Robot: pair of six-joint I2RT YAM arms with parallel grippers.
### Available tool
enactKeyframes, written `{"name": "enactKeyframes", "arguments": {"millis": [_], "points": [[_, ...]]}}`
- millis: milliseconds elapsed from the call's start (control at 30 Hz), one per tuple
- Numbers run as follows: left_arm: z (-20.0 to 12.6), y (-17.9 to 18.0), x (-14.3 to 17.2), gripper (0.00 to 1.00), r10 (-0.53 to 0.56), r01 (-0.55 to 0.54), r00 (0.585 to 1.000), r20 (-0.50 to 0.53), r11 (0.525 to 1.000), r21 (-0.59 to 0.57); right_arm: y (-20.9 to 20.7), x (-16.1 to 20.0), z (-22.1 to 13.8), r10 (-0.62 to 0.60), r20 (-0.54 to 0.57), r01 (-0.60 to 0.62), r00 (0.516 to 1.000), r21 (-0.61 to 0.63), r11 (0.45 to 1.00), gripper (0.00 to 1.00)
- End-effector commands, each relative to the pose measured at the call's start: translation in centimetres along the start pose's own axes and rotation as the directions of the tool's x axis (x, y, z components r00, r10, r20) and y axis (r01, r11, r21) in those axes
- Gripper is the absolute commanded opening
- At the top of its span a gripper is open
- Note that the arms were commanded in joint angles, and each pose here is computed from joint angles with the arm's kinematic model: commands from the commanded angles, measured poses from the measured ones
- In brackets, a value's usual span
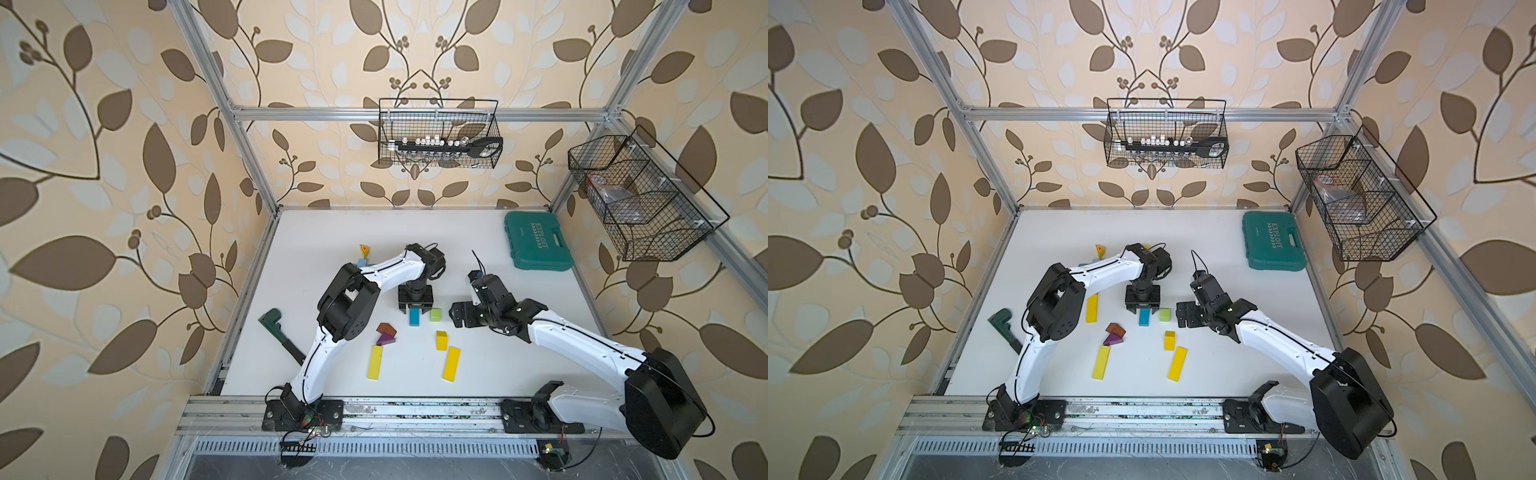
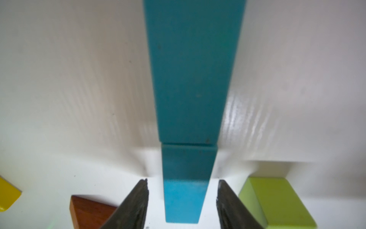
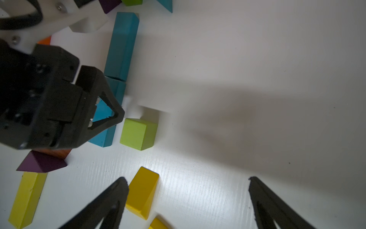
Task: Assemble a small pinwheel with building blocks
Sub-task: Assemble the building block at the center of the board, then pick up the building block from the center of the board.
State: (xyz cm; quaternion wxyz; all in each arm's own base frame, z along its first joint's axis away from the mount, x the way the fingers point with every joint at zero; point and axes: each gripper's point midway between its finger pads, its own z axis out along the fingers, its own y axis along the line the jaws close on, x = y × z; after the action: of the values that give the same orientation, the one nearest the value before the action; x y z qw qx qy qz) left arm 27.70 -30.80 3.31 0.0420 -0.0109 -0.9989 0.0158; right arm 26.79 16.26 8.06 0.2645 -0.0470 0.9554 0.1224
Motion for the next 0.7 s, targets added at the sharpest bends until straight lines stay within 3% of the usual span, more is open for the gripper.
{"name": "enactKeyframes", "arguments": {"millis": [0,167,267,433,667], "points": [[-5.6,1.0,1.1,0.63,0.006,-0.011,0.996,0.089,0.998,0.056,2.2,-1.2,-0.3,-0.028,0.019,0.029,0.999,-0.045,0.999,0.94],[-7.7,4.7,4.0,0.77,-0.033,0.022,0.987,0.158,0.997,0.071,4.4,-1.1,0.5,-0.072,0.008,0.072,0.997,-0.038,0.997,0.92],[-7.8,7.5,5.7,0.98,-0.067,0.059,0.980,0.188,0.997,0.046,5.1,-0.9,1.2,-0.096,-0.007,0.096,0.995,0.000,0.995,0.91],[-7.9,11.6,7.7,0.99,-0.115,0.125,0.966,0.230,0.992,-0.029,5.4,-0.2,2.9,-0.116,-0.050,0.119,0.992,0.055,0.991,0.86],[-8.3,13.7,8.2,0.99,-0.118,0.147,0.960,0.254,0.984,-0.097,5.7,-0.2,5.0,-0.123,-0.095,0.133,0.988,0.110,0.985,0.74]]}}
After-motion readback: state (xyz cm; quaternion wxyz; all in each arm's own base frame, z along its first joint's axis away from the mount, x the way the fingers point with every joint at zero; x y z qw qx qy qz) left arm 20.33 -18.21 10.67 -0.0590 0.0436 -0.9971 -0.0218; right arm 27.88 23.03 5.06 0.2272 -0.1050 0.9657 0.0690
